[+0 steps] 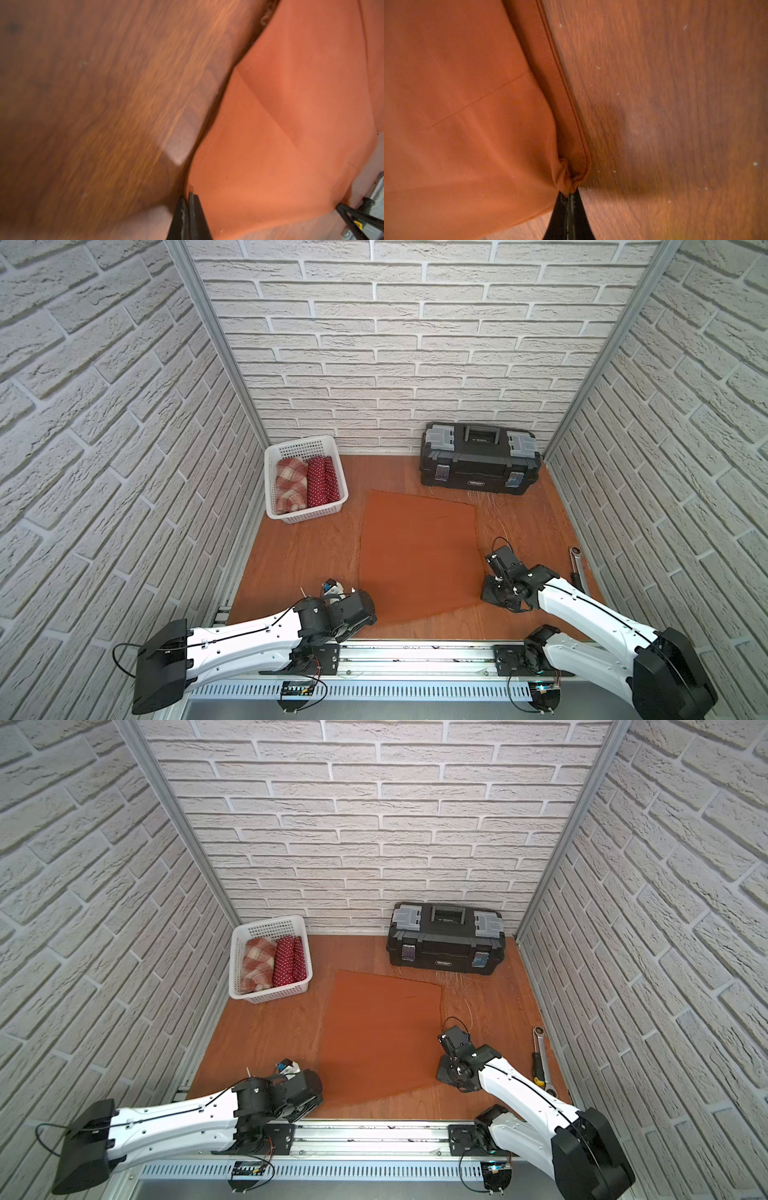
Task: Roll up the skirts
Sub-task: Fold the skirt at the center of the board.
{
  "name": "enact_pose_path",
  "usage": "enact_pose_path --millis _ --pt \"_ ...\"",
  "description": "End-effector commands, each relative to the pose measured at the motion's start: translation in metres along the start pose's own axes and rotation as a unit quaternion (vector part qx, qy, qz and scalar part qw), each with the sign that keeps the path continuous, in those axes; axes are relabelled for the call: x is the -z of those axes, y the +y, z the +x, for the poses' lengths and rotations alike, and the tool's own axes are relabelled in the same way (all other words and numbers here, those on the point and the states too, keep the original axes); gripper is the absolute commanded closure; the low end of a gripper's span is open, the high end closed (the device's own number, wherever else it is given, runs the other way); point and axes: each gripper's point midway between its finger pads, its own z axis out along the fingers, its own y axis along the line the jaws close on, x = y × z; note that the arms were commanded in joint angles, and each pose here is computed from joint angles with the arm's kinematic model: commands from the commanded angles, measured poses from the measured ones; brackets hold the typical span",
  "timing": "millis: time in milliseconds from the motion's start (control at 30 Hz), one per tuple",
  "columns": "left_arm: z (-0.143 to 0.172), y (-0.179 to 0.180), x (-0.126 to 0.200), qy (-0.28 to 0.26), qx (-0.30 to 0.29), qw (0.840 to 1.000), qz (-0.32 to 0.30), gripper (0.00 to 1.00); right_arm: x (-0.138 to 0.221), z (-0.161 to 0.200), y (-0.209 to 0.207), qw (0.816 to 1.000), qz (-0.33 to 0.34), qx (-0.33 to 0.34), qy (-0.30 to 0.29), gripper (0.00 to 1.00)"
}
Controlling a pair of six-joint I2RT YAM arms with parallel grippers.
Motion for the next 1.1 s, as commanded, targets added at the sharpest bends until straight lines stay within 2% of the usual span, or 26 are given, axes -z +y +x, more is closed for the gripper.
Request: enact_pose_path --millis 0,267,367,533,767,933,1067 --pt "-0.018 -0.016 0.016 -0.030 -0.054 0.998 -0.011 1.00 0.015 -0.008 0.000 1.000 -0.004 0.004 -0.026 0.98" --pt "-0.035 -0.055 0.027 -0.045 -0.105 0.993 -0.001 1.00 0.052 -0.028 0.015 0.997 -0.035 0.016 -0.070 0.98" --pt "-0.056 -0.070 0.032 -0.060 -0.114 0.992 0.013 1.00 0.064 -0.047 0.026 0.993 -0.048 0.020 -0.108 0.98" --pt "-0.103 -0.120 0.045 -0.094 -0.143 0.983 0.068 1.00 0.086 -0.087 0.056 0.985 -0.070 0.039 -0.152 0.98" --pt "-0.171 -0.173 0.032 -0.121 -0.165 0.971 0.123 1.00 0.081 -0.143 0.087 0.981 -0.069 0.055 -0.173 0.98" --pt "-0.215 -0.195 0.027 -0.151 -0.177 0.963 0.134 1.00 0.071 -0.179 0.087 0.980 -0.076 0.022 -0.180 0.98" --pt "-0.237 -0.209 0.016 -0.152 -0.178 0.960 0.151 1.00 0.058 -0.196 0.086 0.983 -0.078 0.005 -0.169 0.98"
